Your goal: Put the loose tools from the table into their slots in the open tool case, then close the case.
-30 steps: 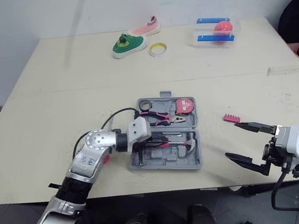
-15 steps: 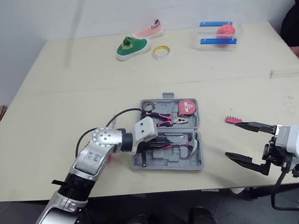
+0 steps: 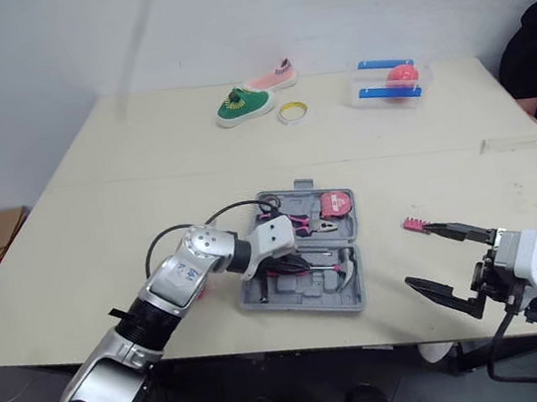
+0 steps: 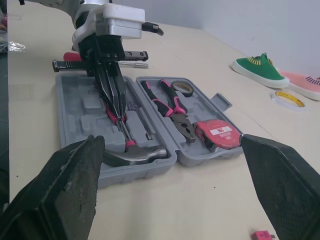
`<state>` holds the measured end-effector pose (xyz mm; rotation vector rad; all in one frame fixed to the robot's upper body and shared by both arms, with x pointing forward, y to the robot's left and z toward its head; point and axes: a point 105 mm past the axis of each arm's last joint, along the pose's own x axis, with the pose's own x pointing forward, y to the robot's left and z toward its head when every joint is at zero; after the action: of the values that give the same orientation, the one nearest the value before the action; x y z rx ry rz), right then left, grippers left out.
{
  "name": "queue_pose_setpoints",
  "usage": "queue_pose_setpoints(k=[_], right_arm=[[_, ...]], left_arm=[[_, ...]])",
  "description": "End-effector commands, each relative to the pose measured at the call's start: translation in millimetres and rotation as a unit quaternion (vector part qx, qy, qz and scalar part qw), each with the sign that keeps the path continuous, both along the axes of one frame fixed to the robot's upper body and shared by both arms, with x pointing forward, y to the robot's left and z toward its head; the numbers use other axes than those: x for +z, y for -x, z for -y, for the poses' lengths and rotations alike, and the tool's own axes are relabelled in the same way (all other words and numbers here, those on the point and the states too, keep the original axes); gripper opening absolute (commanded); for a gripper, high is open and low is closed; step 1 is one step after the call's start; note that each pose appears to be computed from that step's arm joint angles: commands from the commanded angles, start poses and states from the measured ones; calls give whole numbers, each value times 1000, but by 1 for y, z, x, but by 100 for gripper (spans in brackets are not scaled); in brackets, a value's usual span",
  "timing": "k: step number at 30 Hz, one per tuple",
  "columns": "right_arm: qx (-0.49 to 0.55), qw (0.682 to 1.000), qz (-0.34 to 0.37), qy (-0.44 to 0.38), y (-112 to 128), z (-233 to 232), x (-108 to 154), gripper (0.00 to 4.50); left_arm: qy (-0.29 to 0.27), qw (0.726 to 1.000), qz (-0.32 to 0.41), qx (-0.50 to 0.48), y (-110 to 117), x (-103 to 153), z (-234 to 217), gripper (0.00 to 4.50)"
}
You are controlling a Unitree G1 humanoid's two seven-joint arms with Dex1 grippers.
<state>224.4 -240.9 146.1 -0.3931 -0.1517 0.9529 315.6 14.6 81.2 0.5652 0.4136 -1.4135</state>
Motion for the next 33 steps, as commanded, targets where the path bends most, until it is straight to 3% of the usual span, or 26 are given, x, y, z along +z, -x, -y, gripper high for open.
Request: queue_pose_setpoints(k=[1,3,6,8,10,12,15,22,23,26,30,33], right_arm=[[4,1000,15,4,-1,1,4,450],[1,1000,15,9,-1,6,4,450],[-3,1000,17,12,-1,10,4,450],[-17,999,22,21,-3,21,6,450],[-23,999,22,30,-3,30,7,450],[-28,999,19,37,-2,38,8,450],[-42,998,18,49,-1,49,9,450],[-147,988,39,35,-1,94,14,450],[-165,985,48,22,-2,101,18,450],[-193,979,60,31,-3,117,22,450],[-207,975,54,66,1,133,17,450],[-251,963,58,79,2,159,24,450]], left_arm=[[-9,997,-62,55,5,-44,-23,2],[85,995,-22,54,-4,-5,-17,2],[141,989,14,32,-3,23,-18,2],[214,974,70,-2,1,67,-28,2],[246,962,115,-25,4,92,-45,2],[246,960,133,-21,3,99,-64,2],[262,955,138,9,2,107,-93,82],[221,918,236,228,-3,112,-225,402],[214,902,249,281,-2,115,-253,449],[208,854,259,400,14,120,-322,449],[161,841,235,460,51,97,-367,449],[147,786,240,550,84,91,-418,449]])
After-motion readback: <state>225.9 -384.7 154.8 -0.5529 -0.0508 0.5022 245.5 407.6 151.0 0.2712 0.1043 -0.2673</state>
